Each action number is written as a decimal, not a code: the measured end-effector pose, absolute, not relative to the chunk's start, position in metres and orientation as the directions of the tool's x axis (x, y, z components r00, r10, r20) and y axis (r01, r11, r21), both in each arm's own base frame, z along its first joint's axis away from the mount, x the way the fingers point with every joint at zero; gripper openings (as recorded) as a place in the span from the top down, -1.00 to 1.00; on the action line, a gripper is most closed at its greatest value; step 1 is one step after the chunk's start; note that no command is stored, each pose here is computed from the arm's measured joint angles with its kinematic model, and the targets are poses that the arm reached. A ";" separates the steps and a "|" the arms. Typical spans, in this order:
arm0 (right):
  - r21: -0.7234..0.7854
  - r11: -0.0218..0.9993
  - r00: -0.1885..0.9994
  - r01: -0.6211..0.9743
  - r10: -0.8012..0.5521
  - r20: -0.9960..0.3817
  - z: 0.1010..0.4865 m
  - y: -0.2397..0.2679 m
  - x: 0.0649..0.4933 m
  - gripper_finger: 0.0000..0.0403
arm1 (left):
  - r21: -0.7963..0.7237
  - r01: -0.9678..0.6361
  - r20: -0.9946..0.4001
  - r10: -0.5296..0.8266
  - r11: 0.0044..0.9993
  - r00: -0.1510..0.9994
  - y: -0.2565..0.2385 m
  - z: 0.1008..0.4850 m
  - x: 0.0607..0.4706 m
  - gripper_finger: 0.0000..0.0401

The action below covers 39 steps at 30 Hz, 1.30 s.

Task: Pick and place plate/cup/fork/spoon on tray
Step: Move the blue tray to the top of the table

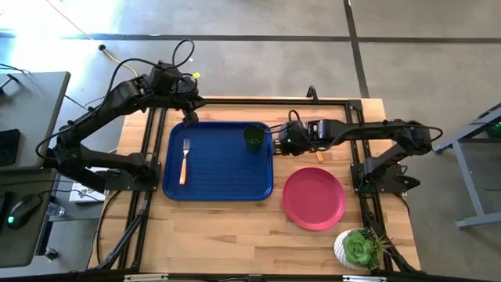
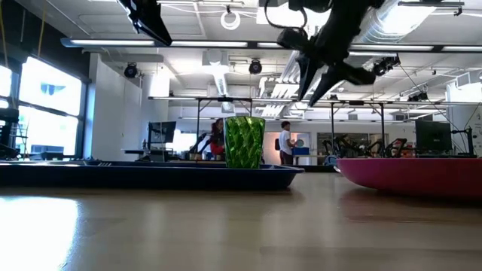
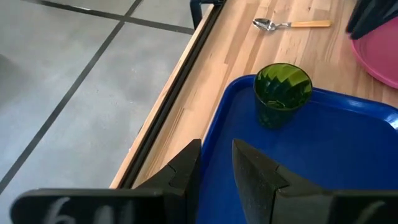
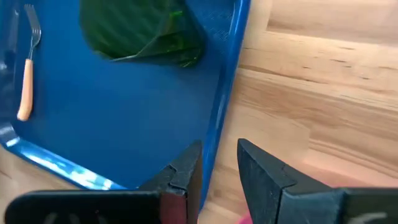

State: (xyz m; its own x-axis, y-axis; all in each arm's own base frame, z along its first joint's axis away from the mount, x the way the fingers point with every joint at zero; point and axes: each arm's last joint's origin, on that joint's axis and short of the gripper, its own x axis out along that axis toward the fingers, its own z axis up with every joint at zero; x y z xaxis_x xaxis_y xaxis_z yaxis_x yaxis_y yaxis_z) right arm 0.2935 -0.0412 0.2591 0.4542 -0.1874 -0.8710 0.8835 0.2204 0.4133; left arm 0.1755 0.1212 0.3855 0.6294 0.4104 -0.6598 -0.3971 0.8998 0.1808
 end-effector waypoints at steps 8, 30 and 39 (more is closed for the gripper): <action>0.457 0.261 0.507 0.850 -0.175 -0.844 0.231 -0.048 0.293 0.54 | 0.180 -0.399 -0.659 0.411 0.899 0.630 0.121 0.386 0.176 0.60; 0.519 0.386 0.621 0.763 -0.211 -0.755 0.261 -0.051 0.313 0.25 | 0.150 -0.438 -0.658 0.420 0.887 0.625 0.122 0.386 0.175 0.60; 0.425 0.355 0.484 0.832 -0.093 -0.870 0.215 -0.051 0.333 0.29 | 0.157 -0.444 -0.657 0.429 0.882 0.620 0.122 0.386 0.175 0.60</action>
State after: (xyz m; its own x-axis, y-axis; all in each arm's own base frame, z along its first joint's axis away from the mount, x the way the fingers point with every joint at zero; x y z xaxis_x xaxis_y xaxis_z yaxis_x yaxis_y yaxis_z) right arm 0.3325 -0.0507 0.2151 0.4844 -0.0931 -0.8699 0.8324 0.3551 0.4255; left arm 0.1754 0.1220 0.3857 0.6198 0.4285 -0.6574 -0.4439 0.8823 0.1565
